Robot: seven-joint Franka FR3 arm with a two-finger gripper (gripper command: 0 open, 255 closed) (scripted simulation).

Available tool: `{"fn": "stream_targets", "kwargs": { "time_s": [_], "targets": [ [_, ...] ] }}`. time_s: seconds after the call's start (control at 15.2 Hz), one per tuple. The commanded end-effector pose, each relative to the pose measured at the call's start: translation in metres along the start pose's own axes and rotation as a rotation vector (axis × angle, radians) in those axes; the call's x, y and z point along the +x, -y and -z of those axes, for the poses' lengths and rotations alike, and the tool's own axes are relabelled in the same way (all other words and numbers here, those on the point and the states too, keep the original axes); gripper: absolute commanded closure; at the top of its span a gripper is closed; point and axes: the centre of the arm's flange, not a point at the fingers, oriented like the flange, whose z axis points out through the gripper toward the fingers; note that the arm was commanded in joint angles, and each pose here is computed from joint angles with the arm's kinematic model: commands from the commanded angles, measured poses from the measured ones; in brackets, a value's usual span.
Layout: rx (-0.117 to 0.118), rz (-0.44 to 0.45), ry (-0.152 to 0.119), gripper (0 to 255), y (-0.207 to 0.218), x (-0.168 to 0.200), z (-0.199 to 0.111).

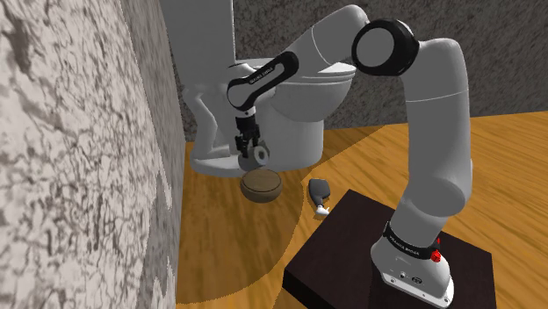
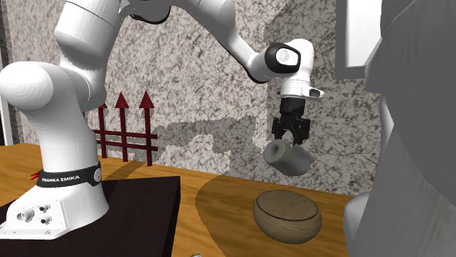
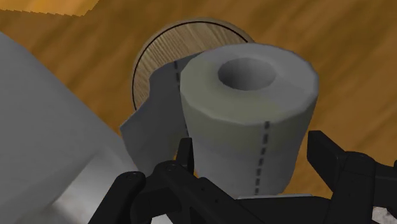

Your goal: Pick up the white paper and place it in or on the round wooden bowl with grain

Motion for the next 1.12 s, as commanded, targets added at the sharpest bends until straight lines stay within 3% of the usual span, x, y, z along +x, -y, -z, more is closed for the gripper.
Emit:
{"fn": "stream_targets", "kwargs": {
  "time_s": [0.0,1.06],
  "targets": [
    [0.000,0.002,-0.002,255,-0.023,-0.009,0.002],
    [0.000,0.002,-0.002,255,-0.024,0.003,-0.076]
  ]
}}
